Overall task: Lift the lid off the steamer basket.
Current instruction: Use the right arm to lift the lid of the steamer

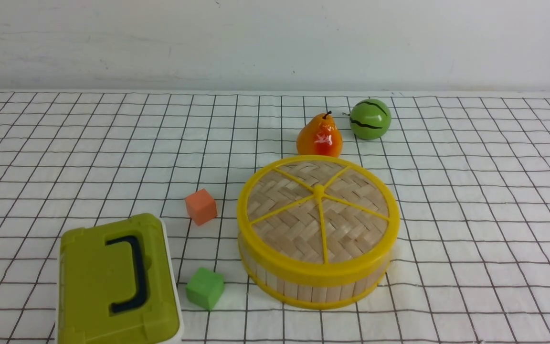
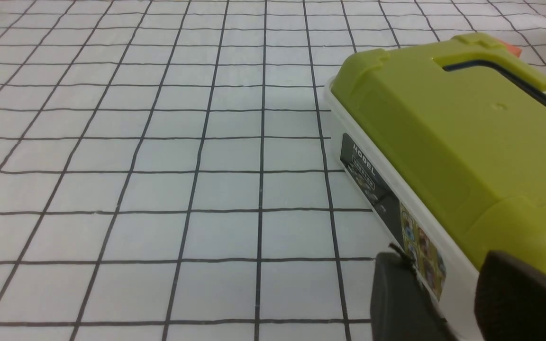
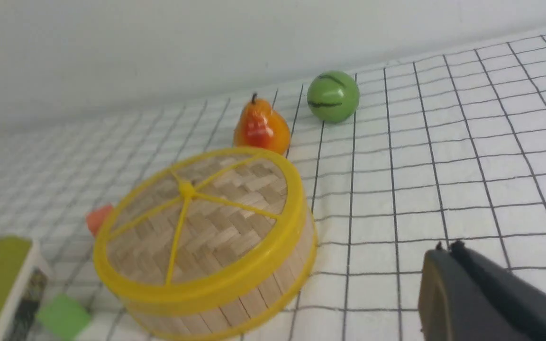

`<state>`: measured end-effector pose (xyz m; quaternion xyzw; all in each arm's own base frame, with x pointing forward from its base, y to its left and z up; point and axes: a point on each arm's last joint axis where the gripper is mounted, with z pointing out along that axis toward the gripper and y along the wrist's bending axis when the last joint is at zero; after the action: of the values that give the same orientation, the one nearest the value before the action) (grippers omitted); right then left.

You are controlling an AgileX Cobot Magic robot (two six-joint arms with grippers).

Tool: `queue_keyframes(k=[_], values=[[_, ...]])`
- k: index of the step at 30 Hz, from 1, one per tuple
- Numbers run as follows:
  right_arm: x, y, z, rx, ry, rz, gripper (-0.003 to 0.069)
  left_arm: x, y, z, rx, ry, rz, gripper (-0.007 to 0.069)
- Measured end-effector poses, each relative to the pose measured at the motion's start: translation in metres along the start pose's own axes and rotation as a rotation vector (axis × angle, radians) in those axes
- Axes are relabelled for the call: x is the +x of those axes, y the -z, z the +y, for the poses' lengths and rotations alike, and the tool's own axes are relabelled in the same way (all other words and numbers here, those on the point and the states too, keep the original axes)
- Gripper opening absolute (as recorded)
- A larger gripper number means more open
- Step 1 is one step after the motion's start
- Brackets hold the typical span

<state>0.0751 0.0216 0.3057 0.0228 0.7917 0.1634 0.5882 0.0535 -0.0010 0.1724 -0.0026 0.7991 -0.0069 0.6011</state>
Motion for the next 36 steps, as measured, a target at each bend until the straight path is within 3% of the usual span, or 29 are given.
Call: queue_keyframes(k=[2,6,14,25,28,33,36], values=[[-0.015,-0.008,0.003,-0.009,0.069,0.087,-0.0022,0.000,0.000,0.000,0.000,0.000,0.000,0.0239],[-0.057,-0.036,0.017,-0.128,0.227,0.399,-0.0022,0.000,0.000,0.000,0.000,0.000,0.000,0.0239],[-0.090,-0.091,0.049,-0.304,0.445,0.669,-0.0015,0.000,0.000,0.000,0.000,0.000,0.000,0.0239],[-0.098,-0.191,0.098,-0.295,0.554,0.871,0.0011,0.000,0.000,0.000,0.000,0.000,0.000,0.0239],[-0.095,-0.216,0.111,-0.312,0.570,0.896,0.0056,0.000,0.000,0.000,0.000,0.000,0.000,0.0239],[-0.071,-0.278,0.136,-0.337,0.580,0.947,0.0272,0.000,0.000,0.000,0.000,0.000,0.000,0.0239],[-0.058,-0.305,0.141,-0.331,0.567,0.942,0.0361,0.000,0.000,0.000,0.000,0.000,0.000,0.0239]])
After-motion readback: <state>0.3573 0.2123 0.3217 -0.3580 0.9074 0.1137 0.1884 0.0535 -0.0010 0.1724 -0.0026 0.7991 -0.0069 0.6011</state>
